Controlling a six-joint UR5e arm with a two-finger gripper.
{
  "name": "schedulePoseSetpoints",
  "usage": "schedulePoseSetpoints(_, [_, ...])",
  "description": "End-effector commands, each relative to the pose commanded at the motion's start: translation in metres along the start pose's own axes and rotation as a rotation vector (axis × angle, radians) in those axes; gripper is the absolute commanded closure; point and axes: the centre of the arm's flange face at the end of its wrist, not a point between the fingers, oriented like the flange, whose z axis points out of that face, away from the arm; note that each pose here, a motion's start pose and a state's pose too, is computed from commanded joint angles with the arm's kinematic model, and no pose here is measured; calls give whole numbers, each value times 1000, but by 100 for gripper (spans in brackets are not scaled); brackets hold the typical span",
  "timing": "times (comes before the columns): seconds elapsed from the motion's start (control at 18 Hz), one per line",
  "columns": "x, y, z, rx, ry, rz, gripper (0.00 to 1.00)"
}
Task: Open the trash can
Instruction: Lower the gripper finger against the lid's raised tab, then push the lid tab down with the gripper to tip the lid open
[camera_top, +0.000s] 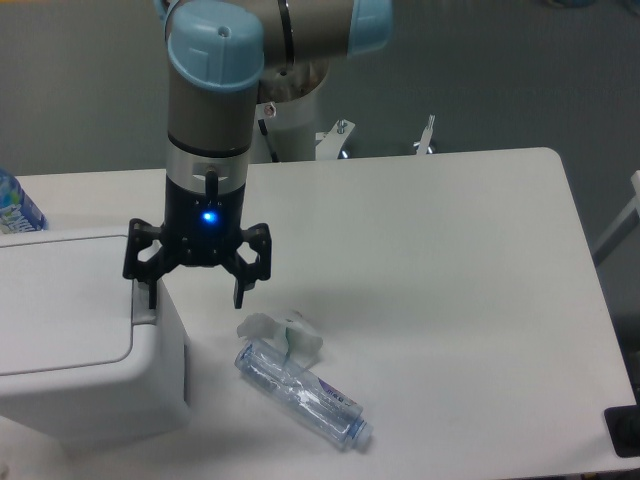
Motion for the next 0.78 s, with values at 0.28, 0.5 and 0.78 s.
schedulePoseSetpoints(0.28, [-1, 0, 3, -4, 0, -1, 0])
schedulePoseSetpoints(0.5, [0, 0, 4, -6, 1, 0, 0])
schedulePoseSetpoints(0.78, [0, -1, 4, -5, 1, 0, 0])
